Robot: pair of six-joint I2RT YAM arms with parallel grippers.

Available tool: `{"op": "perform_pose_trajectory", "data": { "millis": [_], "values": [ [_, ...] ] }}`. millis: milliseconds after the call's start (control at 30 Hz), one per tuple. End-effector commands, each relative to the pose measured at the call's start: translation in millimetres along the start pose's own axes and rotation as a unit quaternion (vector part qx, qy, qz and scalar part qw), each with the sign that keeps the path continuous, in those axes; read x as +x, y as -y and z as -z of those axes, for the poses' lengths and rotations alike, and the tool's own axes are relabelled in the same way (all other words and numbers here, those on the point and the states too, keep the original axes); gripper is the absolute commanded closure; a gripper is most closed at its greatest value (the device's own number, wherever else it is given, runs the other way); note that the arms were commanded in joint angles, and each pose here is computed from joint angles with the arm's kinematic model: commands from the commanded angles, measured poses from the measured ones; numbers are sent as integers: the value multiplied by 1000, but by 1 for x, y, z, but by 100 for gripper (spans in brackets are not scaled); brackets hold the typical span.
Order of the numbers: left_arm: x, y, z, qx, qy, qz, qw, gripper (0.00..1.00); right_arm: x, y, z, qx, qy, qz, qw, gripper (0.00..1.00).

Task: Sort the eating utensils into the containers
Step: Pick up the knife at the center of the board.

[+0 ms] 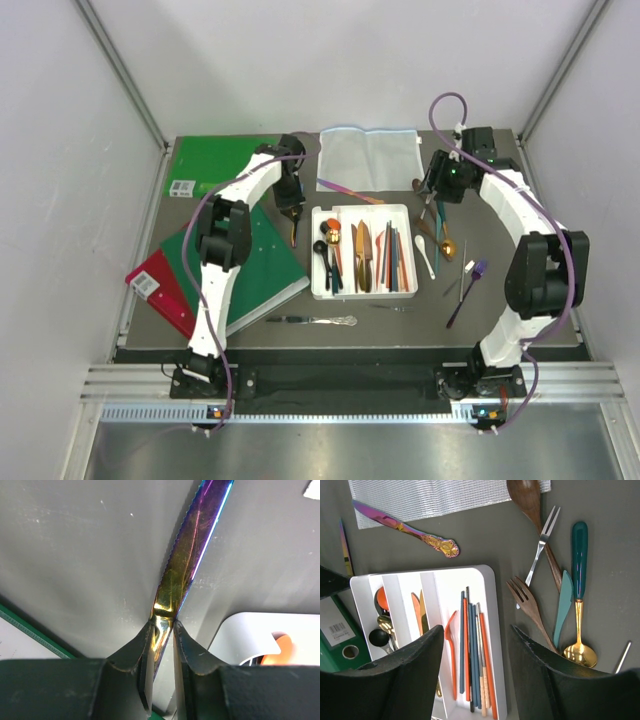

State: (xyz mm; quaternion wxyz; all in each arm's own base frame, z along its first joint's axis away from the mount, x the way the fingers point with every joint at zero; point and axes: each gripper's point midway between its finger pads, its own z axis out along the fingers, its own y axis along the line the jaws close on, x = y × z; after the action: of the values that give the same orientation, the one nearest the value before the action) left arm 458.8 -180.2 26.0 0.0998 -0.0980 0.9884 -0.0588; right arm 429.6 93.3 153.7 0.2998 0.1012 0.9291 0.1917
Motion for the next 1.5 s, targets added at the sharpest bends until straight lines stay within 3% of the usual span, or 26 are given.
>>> {"op": "perform_pose_trajectory", "data": {
  "millis": [0,767,1100,1333,1467],
  "values": [
    [-2,8,12,19,12,-4,1000,100,-21,-5,7,-8,27,9,1000,46],
    [-30,11,66,45,71,15,996,100,-16,1,6,2,21,12,1000,46],
    [-29,10,76,51,70,13,996,100,-16,1,1,-1,17,13,1000,46],
    [-22,2,61,37,48,11,998,100,-16,0,-1,-3,15,12,1000,46],
    [-18,5,52,48,32,4,998,76,-15,1,-1,-2,14,12,1000,46]
  ]
}}
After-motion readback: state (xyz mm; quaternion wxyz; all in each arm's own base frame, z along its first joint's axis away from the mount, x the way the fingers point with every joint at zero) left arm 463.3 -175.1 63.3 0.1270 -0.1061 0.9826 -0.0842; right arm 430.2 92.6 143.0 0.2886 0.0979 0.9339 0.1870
